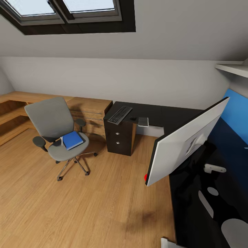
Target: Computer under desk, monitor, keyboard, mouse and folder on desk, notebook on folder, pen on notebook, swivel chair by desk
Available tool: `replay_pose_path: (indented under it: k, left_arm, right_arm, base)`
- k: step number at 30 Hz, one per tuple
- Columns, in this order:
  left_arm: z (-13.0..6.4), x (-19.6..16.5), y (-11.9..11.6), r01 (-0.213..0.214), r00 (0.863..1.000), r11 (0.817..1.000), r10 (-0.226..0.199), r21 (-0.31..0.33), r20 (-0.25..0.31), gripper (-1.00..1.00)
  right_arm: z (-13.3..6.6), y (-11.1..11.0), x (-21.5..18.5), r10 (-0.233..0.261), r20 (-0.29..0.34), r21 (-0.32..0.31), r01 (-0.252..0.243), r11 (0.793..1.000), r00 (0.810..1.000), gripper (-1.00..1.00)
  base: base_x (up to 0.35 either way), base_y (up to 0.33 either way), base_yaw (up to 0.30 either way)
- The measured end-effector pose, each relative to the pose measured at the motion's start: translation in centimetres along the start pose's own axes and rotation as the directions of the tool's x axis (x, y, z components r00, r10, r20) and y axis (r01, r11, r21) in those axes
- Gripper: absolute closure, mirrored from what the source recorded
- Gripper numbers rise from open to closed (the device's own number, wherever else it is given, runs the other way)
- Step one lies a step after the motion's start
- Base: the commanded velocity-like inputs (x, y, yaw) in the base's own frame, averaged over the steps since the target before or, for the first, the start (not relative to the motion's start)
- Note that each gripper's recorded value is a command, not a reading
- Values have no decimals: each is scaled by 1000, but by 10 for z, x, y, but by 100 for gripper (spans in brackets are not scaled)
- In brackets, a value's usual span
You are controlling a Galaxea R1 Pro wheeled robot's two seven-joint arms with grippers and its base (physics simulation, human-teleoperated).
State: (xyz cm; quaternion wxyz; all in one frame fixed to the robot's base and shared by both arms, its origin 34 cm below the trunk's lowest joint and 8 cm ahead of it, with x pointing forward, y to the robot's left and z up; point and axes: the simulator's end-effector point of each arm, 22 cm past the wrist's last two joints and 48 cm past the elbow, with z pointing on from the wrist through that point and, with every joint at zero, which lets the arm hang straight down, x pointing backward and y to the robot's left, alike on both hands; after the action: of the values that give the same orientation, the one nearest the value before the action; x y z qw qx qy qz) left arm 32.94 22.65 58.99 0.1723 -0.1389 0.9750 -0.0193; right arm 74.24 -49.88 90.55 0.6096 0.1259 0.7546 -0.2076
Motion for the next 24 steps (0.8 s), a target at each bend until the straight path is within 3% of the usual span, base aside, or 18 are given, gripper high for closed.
replay_pose_path:
  k: [24]
  left_arm:
    - [-1,7,4,-2,1000,1000,2,-7,-1,-100]
  right_arm:
    - [0,-1,-1,-2,2,-1,2,1000,1000,-100]
  base:
    - [0,0,0]
